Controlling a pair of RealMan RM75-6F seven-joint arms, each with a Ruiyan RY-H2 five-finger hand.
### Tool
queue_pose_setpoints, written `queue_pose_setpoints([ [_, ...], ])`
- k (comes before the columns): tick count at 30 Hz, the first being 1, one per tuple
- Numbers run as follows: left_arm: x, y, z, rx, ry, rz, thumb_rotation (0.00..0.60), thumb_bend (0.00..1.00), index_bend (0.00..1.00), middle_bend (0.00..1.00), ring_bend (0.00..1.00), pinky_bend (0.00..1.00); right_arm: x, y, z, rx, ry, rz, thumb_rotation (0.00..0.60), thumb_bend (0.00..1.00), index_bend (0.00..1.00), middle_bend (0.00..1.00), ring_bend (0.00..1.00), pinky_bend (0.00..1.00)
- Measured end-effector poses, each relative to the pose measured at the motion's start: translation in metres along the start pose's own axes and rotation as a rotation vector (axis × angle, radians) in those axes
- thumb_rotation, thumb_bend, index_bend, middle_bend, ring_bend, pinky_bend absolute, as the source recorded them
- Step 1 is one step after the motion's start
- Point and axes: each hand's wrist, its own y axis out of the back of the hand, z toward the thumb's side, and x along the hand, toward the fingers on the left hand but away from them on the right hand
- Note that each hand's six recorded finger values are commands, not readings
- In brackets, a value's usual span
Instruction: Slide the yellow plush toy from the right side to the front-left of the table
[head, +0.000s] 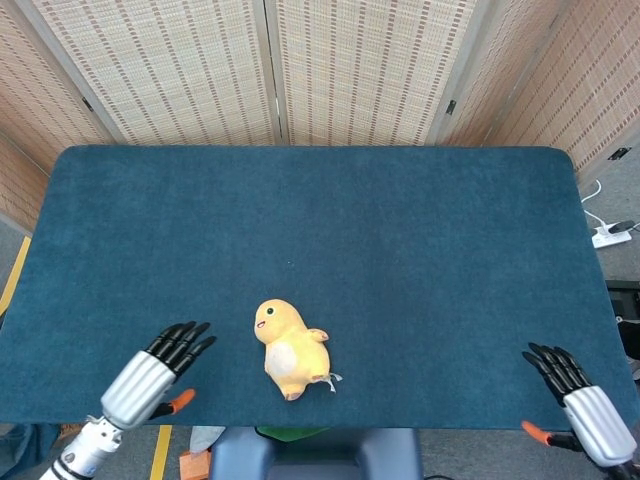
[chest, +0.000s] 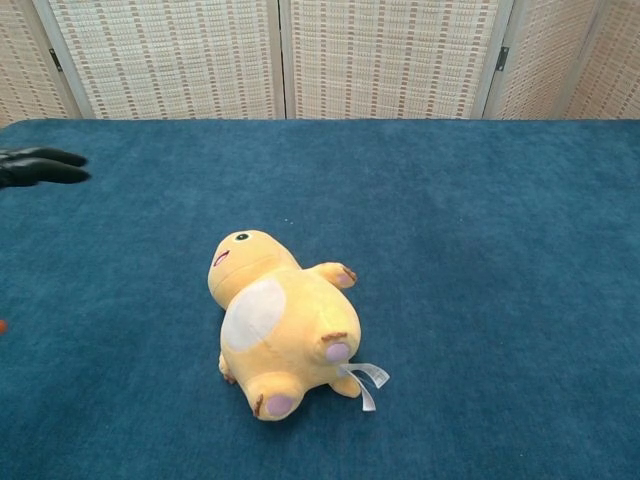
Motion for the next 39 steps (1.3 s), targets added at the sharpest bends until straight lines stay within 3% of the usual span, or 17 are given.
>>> queue_pose_setpoints([
  [5, 0.037, -0.012, 0.037, 0.021, -0.098, -0.045, 0.6, 0.27, 0.0, 0.02, 0.01, 0.12, 0.029, 0.013, -0.019, -0.066, -0.054, -0.05, 0.6, 0.05, 0.0, 0.0, 0.0, 0.0],
  [12, 0.087, -0.024, 0.072, 0.043, -0.175, -0.073, 0.6, 0.27, 0.0, 0.01, 0.01, 0.12, 0.037, 0.023, -0.026, -0.09, -0.07, -0.096, 0.6, 0.05, 0.0, 0.0, 0.0, 0.0],
  [17, 0.113, -0.035, 0.083, 0.029, -0.193, -0.11, 0.6, 0.27, 0.0, 0.01, 0.01, 0.12, 0.038, 0.026, -0.031, -0.109, -0.087, -0.101, 0.6, 0.05, 0.0, 0.0, 0.0, 0.0],
  [27, 0.143, -0.064, 0.078, 0.025, -0.161, -0.21, 0.6, 0.27, 0.01, 0.03, 0.01, 0.15, 0.035, 0.026, -0.04, -0.119, -0.119, -0.087, 0.6, 0.06, 0.0, 0.0, 0.0, 0.0],
  [33, 0.145, -0.079, 0.077, 0.043, -0.168, -0.285, 0.6, 0.28, 0.19, 0.16, 0.1, 0.39, 0.035, 0.025, -0.042, -0.121, -0.131, -0.083, 0.6, 0.06, 0.0, 0.0, 0.0, 0.0],
  [36, 0.144, -0.082, 0.076, 0.054, -0.17, -0.295, 0.6, 0.37, 0.37, 0.36, 0.27, 0.56, 0.034, 0.024, -0.042, -0.125, -0.132, -0.074, 0.6, 0.06, 0.0, 0.0, 0.0, 0.0],
  [39, 0.145, -0.079, 0.075, 0.069, -0.167, -0.26, 0.6, 0.54, 0.63, 0.66, 0.53, 0.83, 0.035, 0.024, -0.04, -0.124, -0.128, -0.073, 0.6, 0.06, 0.0, 0.0, 0.0, 0.0],
])
